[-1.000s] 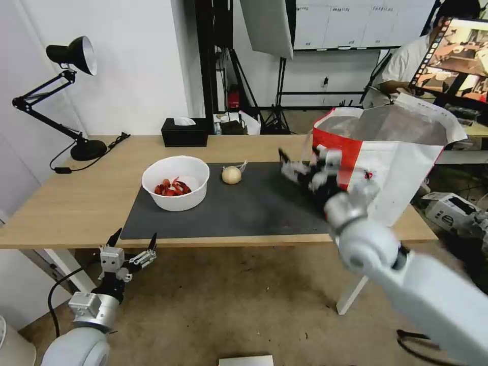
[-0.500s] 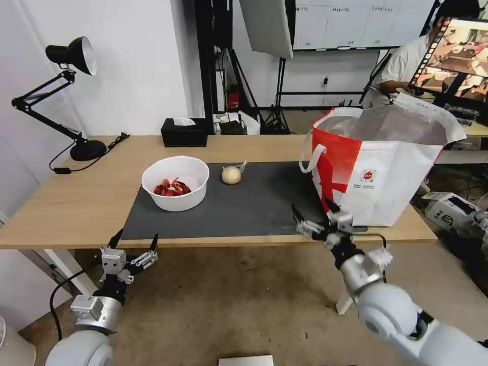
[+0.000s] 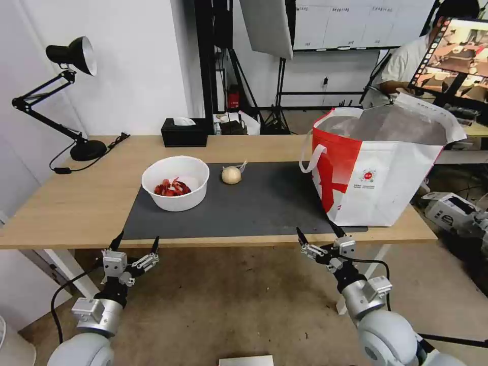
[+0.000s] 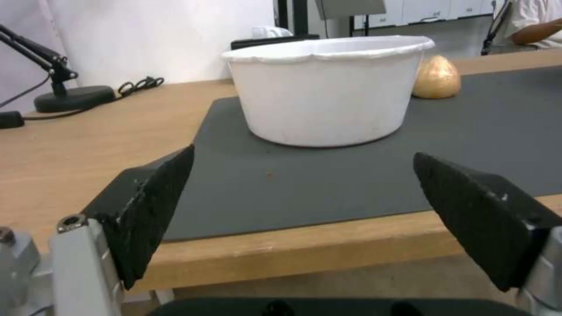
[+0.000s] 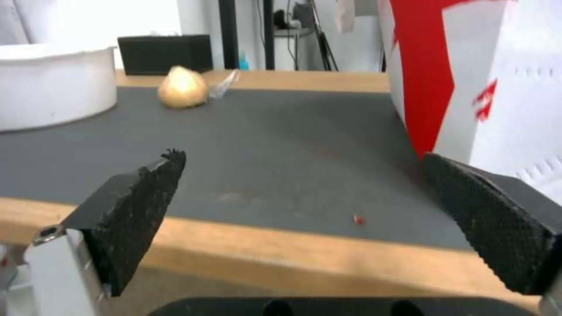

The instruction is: Pick up the trash from the table and place it into the takeout bag.

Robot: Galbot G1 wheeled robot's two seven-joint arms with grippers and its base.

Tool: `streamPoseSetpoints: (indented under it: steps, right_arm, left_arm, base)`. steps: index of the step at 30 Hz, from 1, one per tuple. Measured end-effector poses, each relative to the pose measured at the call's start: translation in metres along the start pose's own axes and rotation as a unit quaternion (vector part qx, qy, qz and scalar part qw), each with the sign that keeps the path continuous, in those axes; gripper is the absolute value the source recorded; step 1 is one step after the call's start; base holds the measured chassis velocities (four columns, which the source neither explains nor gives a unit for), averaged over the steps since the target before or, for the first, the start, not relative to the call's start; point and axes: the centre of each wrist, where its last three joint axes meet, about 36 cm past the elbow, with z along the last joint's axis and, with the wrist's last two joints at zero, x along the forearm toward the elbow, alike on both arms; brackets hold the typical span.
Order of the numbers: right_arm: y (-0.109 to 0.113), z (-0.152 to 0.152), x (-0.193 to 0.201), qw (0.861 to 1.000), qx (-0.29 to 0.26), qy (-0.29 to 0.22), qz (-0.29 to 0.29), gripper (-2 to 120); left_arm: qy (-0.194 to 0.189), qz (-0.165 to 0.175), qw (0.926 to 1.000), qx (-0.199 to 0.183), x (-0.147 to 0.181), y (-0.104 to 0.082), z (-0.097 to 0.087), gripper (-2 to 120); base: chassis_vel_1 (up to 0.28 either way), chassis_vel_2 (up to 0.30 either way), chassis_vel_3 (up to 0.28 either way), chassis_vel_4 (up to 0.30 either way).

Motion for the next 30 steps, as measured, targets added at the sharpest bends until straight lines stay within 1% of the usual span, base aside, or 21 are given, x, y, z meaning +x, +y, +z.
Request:
streamPoseSetpoints:
  steps: [9, 15, 30]
  right_arm:
    - [0.006, 0.008, 0.013, 1.000, -0.005, 0.021, 0.010, 100]
    - [0.007, 0.008, 0.014, 1.000, -0.005, 0.022, 0.012, 100]
    - [0.007, 0.007, 0.013, 1.000, -0.005, 0.021, 0.012, 100]
  left_arm:
    - [0.005, 0.003, 1.0000, 0.001, 0.004, 0.000, 0.003, 100]
    - [0.005, 0.005, 1.0000, 0.000, 0.007, 0.000, 0.007, 100]
    - [0.004, 0.001, 1.0000, -0.001, 0.009, 0.001, 0.008, 100]
  base:
    - [0.000, 0.000, 0.000, 0.000]
    - [0.000, 0.000, 0.000, 0.000]
    - [0.000, 0.000, 0.000, 0.000]
